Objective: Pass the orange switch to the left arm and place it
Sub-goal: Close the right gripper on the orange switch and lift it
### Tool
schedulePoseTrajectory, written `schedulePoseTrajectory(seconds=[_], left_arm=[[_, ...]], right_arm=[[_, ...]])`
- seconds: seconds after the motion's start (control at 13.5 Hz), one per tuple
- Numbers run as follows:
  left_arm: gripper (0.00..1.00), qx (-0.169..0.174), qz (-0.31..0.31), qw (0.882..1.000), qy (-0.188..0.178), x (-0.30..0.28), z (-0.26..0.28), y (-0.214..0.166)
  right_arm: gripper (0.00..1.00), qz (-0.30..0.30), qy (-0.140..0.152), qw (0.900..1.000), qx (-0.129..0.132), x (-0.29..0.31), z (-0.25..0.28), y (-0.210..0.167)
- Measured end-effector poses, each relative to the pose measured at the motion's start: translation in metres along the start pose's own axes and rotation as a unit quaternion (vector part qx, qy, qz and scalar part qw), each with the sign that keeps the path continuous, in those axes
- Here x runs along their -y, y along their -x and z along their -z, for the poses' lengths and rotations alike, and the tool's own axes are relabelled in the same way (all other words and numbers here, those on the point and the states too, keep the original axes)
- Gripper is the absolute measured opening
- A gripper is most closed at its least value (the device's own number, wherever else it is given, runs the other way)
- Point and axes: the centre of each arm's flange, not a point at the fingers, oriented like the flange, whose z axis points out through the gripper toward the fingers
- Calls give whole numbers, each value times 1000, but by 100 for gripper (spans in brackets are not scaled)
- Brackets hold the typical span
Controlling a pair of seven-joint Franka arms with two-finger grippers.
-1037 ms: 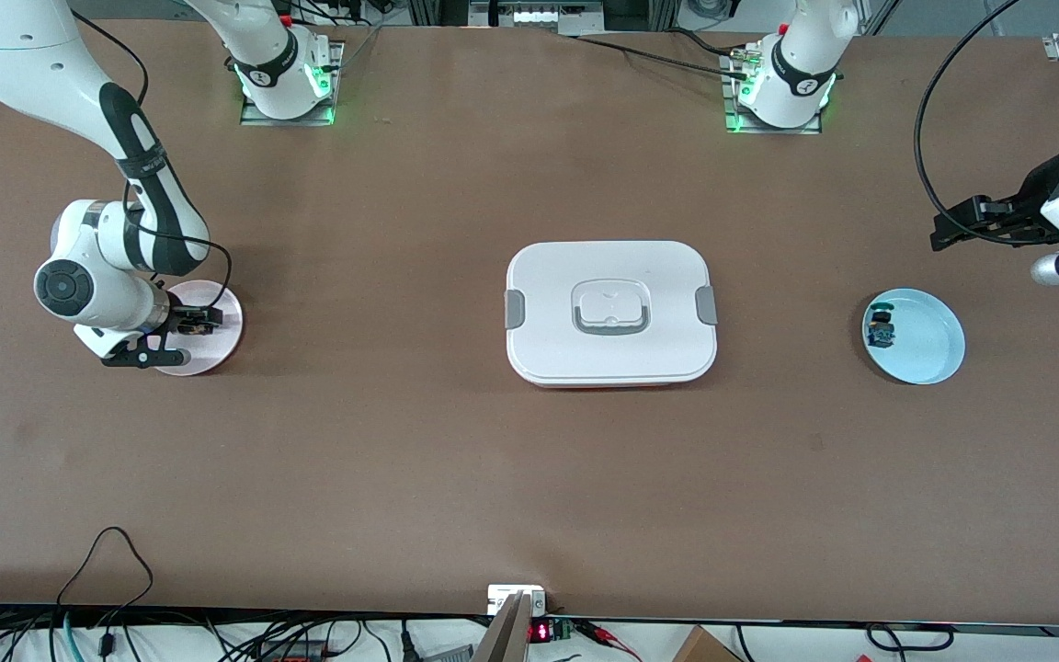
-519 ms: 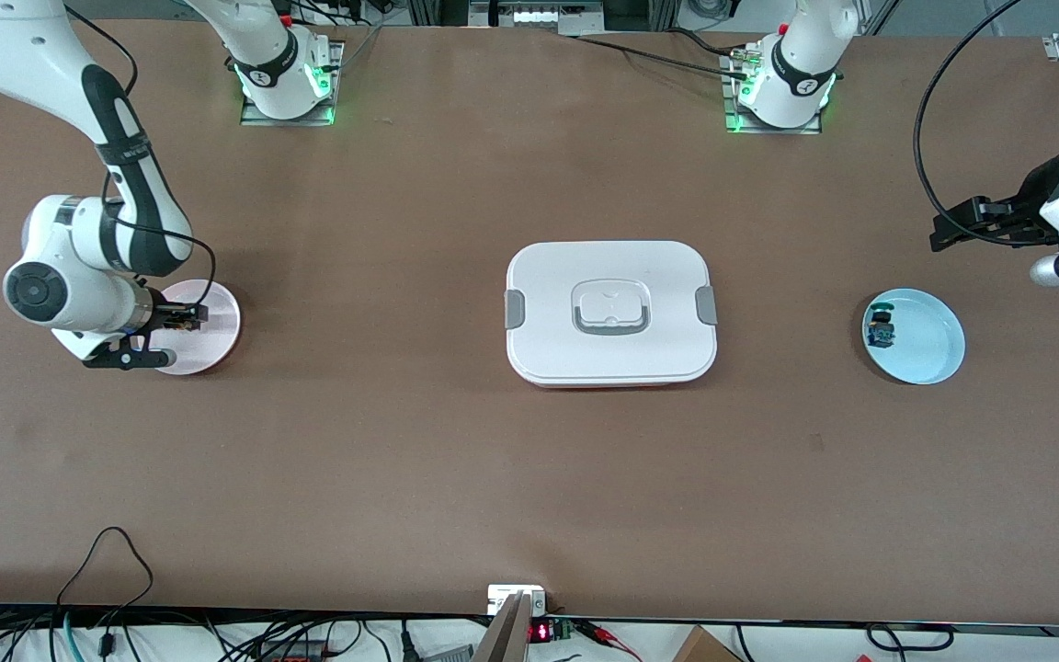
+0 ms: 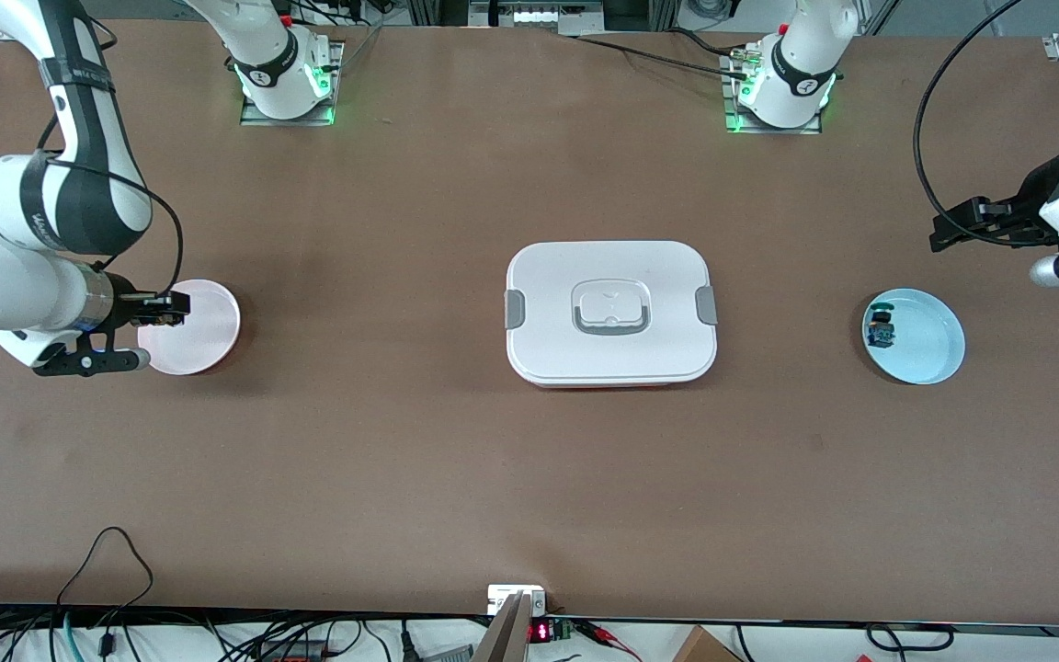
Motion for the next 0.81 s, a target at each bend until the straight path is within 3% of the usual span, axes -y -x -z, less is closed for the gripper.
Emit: schedulePoseTrajectory(seconds=[0.44,0.67,0.81], left_arm=[[100,3,0,1000,0,0,-3,-2],[100,3,0,1000,0,0,-4,-2],[100,3,0,1000,0,0,-4,-2]], right_arm=[[72,46,-43,997,-47,32,55,17],[72,156,-58,983,-79,48,84,29],[72,195,-103,970,-104,60,99,30]])
